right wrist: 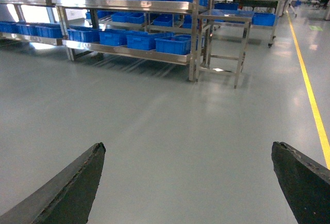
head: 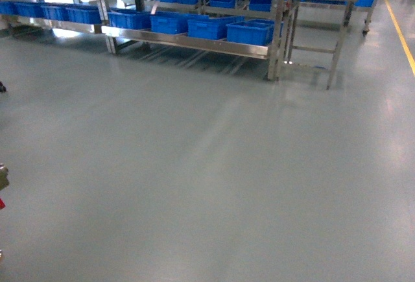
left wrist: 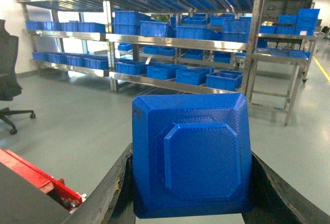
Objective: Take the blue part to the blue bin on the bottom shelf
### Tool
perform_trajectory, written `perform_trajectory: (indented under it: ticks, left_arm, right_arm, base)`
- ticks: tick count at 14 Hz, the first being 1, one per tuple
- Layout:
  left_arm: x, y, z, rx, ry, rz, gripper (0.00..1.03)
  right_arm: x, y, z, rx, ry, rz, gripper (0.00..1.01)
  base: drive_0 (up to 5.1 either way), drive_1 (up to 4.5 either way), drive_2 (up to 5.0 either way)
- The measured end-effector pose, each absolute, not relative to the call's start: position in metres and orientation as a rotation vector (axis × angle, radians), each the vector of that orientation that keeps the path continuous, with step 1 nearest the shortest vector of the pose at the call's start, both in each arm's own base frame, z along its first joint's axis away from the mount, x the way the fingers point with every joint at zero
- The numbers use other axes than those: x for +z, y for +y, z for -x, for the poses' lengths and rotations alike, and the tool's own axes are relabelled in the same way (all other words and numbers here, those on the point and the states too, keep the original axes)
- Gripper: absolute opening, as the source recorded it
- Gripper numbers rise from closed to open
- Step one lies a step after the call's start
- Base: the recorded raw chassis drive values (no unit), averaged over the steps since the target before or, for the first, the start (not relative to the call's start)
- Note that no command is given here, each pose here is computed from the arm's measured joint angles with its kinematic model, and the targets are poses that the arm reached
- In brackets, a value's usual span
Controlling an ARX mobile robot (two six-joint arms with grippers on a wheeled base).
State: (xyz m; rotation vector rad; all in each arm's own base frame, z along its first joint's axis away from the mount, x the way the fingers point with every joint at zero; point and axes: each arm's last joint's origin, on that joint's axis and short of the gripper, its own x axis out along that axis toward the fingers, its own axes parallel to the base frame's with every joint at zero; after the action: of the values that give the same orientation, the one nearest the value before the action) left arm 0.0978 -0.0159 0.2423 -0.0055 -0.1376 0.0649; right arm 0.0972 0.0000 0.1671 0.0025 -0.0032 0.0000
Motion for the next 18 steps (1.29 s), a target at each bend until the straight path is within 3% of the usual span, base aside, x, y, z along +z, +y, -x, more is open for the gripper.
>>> perform_trajectory:
  ticks: [18]
  left_arm:
    - [0.2423, -0.0159, -0.0978, 0.064, -0.138, 0.005, 0.45]
  right_arm:
    - [0.1672, 0.0000, -0.0972, 0.000, -0.004, -0.002, 0.98]
  base:
    - [-1.6, -1.63, -1.6]
